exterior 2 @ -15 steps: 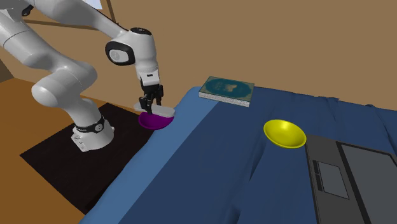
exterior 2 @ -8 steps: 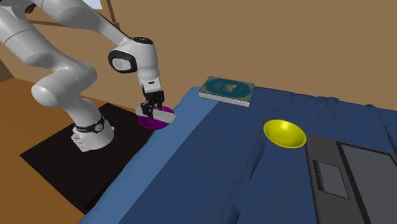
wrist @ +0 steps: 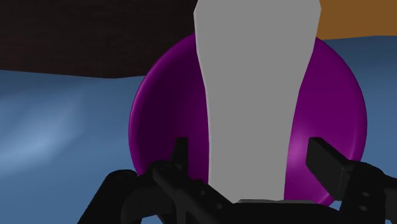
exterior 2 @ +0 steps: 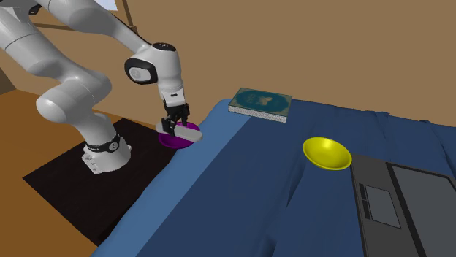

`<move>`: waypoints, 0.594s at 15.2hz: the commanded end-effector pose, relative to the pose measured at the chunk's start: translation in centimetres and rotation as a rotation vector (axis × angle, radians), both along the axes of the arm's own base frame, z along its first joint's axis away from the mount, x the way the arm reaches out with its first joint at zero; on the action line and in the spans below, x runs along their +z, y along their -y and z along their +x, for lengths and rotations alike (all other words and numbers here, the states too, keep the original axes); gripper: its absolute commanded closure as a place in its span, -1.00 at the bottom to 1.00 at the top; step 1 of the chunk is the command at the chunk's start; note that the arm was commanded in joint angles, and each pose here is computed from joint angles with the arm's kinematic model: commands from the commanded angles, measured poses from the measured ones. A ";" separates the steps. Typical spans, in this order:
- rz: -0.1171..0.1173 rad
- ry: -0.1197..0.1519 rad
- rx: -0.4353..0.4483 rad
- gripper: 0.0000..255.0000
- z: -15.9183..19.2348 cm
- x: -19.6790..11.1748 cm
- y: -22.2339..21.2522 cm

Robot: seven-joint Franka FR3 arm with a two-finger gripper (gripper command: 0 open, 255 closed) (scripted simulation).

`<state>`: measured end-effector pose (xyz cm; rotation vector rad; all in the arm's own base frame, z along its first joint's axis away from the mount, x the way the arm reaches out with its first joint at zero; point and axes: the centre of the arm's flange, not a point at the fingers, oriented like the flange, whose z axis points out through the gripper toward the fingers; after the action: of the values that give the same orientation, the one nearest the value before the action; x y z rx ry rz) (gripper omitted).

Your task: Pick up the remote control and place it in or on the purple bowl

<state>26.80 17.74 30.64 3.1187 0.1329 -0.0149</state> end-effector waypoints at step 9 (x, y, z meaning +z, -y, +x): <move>0.000 0.000 0.000 -1.00 0.0 5.0 -0.1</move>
<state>26.84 17.85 35.19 3.1193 0.1330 -0.0125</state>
